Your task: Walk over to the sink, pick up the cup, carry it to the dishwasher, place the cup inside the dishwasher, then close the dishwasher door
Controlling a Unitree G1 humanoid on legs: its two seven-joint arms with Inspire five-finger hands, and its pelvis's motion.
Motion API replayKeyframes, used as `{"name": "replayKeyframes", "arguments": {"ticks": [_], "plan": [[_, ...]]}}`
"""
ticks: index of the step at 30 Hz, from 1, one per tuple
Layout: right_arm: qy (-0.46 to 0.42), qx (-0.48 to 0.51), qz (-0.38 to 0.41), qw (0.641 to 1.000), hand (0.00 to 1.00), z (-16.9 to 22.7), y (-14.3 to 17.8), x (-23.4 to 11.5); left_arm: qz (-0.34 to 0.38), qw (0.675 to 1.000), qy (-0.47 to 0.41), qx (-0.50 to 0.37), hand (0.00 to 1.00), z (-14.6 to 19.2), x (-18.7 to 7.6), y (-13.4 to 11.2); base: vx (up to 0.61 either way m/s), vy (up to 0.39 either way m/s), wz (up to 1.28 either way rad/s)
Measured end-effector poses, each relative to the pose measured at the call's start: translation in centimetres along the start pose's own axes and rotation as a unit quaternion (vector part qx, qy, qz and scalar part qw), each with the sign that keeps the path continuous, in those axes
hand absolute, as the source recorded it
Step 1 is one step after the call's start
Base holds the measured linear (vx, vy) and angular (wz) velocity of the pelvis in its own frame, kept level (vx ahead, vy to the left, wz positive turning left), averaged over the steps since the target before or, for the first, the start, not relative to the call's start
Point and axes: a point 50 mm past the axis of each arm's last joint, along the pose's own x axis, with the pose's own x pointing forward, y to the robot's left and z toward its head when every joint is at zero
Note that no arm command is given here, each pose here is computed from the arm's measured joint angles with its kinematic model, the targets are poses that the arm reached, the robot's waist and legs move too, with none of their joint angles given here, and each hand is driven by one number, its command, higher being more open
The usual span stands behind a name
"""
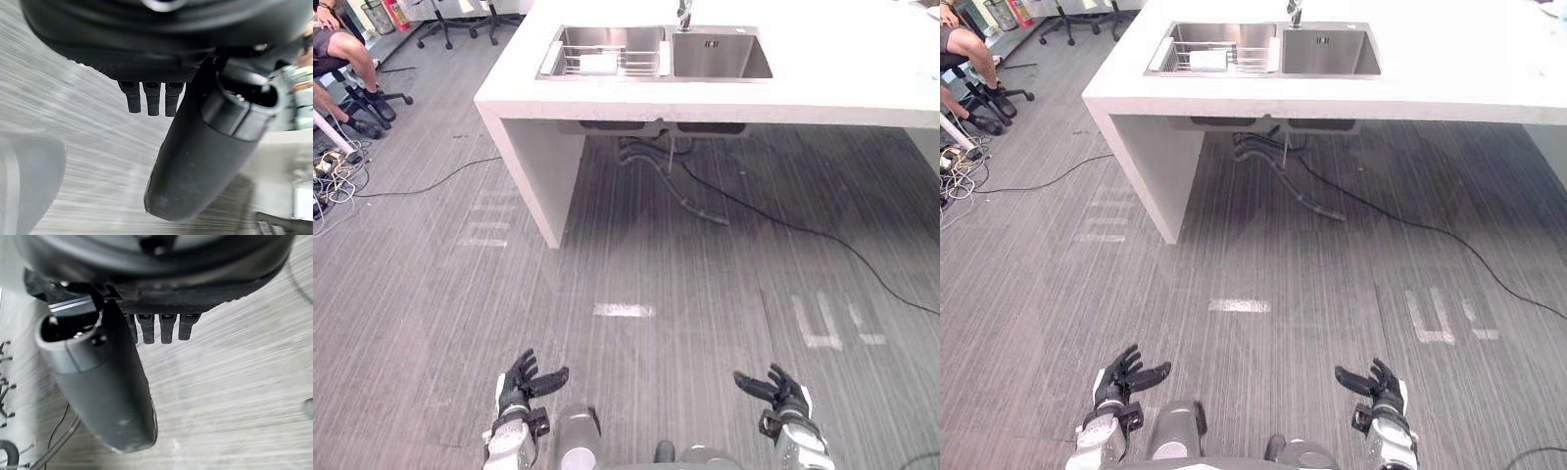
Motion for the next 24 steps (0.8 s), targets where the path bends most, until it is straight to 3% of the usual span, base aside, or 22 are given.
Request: {"name": "replayKeyframes", "arguments": {"ticks": [10,14,16,20,24], "plan": [[0.068,-0.014,-0.024,0.997,0.9,-4.1,-1.6,-1.1,-0.006,0.972,-0.233,-0.029,0.9,10.5,-2.4,-1.9,0.64,0.187,0.01],[0.063,-0.02,0.018,0.998,0.9,-4.7,0.7,-1.9,0.003,0.937,-0.346,-0.04,0.9,15.0,-5.5,-2.6,0.5,0.046,0.24],[0.048,-0.027,0.043,0.998,0.9,-4.5,1.7,-2.2,0.002,0.902,-0.429,-0.049,0.9,17.5,-7.5,-3.2,0.56,-0.082,0.34],[0.044,-0.029,0.042,0.998,0.9,-4.6,1.4,-2.3,0.022,0.88,-0.473,-0.035,0.9,19.2,-7.9,-3.8,0.6,-0.237,0.72],[0.059,-0.051,0.019,0.997,0.9,-5.2,-1.0,-2.2,0.022,0.883,-0.468,0.013,0.9,19.2,-7.0,-4.6,0.65,-0.326,0.55]]}}
